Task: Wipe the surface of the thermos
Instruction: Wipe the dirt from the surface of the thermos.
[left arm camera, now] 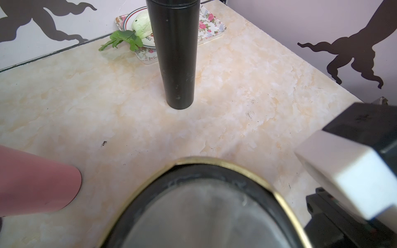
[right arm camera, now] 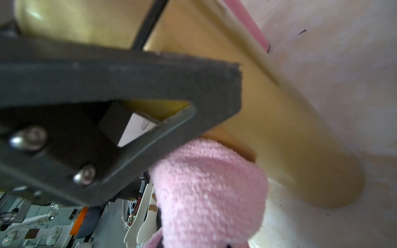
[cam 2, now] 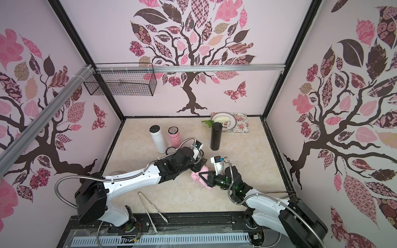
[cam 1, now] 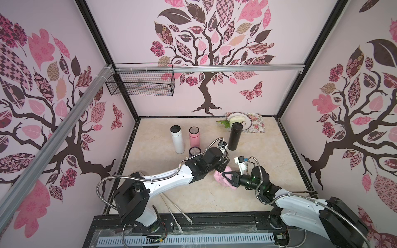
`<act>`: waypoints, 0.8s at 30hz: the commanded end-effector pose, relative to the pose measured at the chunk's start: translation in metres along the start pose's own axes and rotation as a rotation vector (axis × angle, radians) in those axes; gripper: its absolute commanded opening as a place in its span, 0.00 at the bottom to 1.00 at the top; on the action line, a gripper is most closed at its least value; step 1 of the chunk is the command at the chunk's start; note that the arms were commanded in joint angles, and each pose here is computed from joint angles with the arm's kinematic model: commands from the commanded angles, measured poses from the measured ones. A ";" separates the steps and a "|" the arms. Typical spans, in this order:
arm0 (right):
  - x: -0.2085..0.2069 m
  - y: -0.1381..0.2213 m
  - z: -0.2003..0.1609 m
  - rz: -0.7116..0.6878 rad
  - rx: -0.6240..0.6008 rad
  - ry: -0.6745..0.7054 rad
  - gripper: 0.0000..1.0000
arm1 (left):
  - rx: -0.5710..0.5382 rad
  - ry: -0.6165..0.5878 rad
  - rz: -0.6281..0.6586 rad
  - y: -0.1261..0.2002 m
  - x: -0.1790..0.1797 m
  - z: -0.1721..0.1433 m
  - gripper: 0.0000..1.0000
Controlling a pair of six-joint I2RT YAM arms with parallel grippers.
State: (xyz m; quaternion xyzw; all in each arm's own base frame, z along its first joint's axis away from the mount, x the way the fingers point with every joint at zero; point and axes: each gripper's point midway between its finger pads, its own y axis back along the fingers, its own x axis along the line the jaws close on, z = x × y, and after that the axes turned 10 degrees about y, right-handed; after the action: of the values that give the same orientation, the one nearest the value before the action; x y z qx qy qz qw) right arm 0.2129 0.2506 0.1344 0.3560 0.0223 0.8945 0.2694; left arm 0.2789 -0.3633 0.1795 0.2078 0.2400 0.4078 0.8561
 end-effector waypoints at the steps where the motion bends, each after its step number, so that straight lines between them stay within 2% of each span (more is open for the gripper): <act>1: -0.036 -0.010 0.021 -0.176 -0.101 0.001 0.00 | 0.126 -0.012 -0.076 -0.002 -0.024 -0.031 0.00; 6: -0.076 -0.010 -0.021 -0.290 -0.036 -0.141 0.00 | 0.128 -0.029 -0.082 0.003 -0.026 -0.033 0.00; 8: -0.086 -0.003 -0.027 -0.329 -0.058 -0.203 0.00 | 0.134 -0.057 -0.076 0.005 -0.027 -0.034 0.00; 12: -0.094 0.015 -0.020 -0.424 -0.102 -0.231 0.00 | 0.153 -0.111 -0.060 0.010 -0.027 -0.038 0.00; 15: -0.094 0.032 0.002 -0.516 -0.150 -0.205 0.00 | 0.162 -0.144 -0.073 0.015 -0.026 -0.042 0.00; 19: -0.068 0.057 0.050 -0.509 -0.290 -0.150 0.00 | 0.193 -0.214 -0.097 0.021 -0.025 -0.052 0.00; 22: -0.034 0.068 0.086 -0.435 -0.337 -0.074 0.00 | 0.212 -0.260 -0.105 0.021 -0.024 -0.060 0.00; 24: 0.001 0.065 0.107 -0.319 -0.334 -0.019 0.00 | 0.220 -0.285 -0.114 0.021 -0.025 -0.064 0.00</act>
State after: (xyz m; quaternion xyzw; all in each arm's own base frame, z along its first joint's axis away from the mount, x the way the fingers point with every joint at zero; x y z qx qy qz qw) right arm 0.2555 0.1731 0.2033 0.3332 -0.0903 0.8058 0.4812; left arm 0.2373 -0.3725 0.1772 0.2787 0.1735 0.3336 0.8837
